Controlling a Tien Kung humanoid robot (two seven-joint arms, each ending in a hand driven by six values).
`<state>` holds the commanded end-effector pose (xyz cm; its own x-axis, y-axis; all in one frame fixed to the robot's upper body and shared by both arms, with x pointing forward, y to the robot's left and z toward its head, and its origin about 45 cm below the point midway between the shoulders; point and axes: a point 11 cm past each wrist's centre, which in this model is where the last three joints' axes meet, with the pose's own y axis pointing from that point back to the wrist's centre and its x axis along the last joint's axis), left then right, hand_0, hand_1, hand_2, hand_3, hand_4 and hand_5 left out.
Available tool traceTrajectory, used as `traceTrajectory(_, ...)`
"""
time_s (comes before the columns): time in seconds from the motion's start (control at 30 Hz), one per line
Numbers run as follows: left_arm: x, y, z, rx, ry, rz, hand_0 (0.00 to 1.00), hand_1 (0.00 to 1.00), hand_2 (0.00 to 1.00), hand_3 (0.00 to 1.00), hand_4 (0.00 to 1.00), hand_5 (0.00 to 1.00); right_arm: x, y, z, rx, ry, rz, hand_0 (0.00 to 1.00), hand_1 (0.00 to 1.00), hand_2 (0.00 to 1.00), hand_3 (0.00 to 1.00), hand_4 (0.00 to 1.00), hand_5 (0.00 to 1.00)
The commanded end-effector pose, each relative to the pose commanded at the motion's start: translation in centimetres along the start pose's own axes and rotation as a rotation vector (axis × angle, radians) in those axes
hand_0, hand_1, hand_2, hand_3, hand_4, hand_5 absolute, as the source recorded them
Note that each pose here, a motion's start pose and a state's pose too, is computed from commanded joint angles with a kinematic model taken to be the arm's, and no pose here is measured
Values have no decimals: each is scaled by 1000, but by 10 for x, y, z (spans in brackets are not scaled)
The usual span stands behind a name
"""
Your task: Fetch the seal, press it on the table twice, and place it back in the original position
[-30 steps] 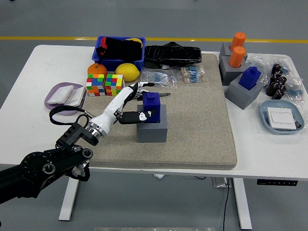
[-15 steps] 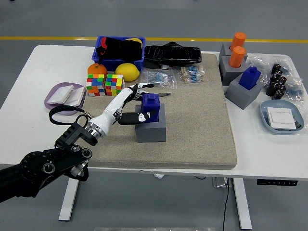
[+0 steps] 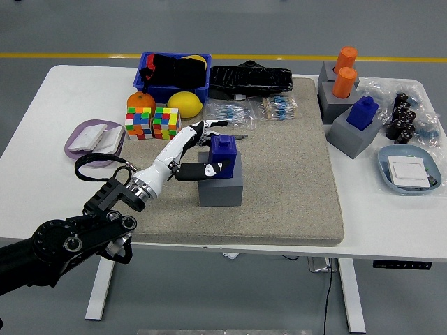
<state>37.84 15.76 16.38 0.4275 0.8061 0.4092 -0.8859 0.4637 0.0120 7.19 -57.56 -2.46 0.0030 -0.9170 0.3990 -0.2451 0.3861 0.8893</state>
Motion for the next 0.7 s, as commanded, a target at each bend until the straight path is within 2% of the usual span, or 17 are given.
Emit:
traceTrajectory(0.43,2,-1,-3,3,2,17,646,564,601,832,728,2,0,0,0,0,1,-1,785,683,660,618,793,443)
traceTrajectory(0.7,-2,-1,-2,-1,11,16,645,563,600,831,728,2,-1,0,-1,2,0,-2,785,683,660,618,794,442)
